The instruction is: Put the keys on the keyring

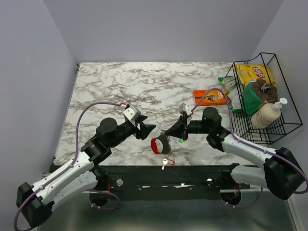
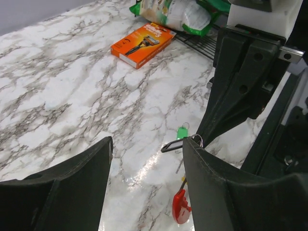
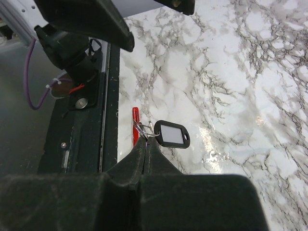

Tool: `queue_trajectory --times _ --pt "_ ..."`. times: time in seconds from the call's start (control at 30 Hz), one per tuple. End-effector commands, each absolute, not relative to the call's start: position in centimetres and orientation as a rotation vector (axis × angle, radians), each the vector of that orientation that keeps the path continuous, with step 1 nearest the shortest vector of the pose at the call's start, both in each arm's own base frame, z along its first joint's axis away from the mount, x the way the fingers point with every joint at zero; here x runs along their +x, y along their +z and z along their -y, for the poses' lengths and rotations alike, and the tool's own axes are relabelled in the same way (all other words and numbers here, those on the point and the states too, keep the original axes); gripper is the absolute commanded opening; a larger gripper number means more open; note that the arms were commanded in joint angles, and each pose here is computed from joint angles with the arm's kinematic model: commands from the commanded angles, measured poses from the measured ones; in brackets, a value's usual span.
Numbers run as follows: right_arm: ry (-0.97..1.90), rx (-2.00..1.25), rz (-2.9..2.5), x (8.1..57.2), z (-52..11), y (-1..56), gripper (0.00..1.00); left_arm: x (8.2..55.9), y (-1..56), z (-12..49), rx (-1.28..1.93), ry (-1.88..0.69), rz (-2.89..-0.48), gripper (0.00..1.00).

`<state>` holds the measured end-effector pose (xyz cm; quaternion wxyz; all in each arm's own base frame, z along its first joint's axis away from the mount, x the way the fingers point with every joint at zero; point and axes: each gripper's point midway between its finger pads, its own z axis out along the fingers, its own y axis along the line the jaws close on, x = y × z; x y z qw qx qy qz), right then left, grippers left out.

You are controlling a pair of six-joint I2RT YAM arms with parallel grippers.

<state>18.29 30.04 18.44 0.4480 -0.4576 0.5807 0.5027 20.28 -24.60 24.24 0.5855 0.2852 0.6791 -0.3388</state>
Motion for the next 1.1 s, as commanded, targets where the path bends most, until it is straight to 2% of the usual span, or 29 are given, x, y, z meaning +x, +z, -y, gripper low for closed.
queue_trajectory --times 0.0,0.17,0.3,0.37,0.53,0.93,1.07 --pt "1.248 -1.139 -1.363 18.1 -30.3 20.9 0.0 17.9 24.8 25.9 0.718 -1.069 -1.547 0.66" --pt "1.246 -1.107 -1.359 18.2 -30.2 21.4 0.0 16.0 25.6 26.7 0.785 -1.272 -1.479 0.57" --pt "1.244 -1.074 -1.365 18.5 -30.2 21.8 0.0 15.4 25.8 26.9 0.805 -1.314 -1.448 0.55" --pt "1.246 -1.055 -1.366 18.6 -30.2 22.1 0.0 15.6 25.3 27.0 0.81 -1.311 -1.463 0.54" --pt "1.271 -1.013 -1.373 18.9 -30.4 22.7 0.0 15.9 24.3 27.7 0.831 -1.337 -1.497 0.43" --pt "1.29 -0.951 -1.371 19.0 -30.3 23.8 0.0 17.8 23.8 27.9 0.8 -1.264 -1.502 0.45" --pt "1.289 -0.943 -1.367 18.9 -30.2 24.0 0.0 17.7 24.0 28.0 0.809 -1.269 -1.486 0.34"
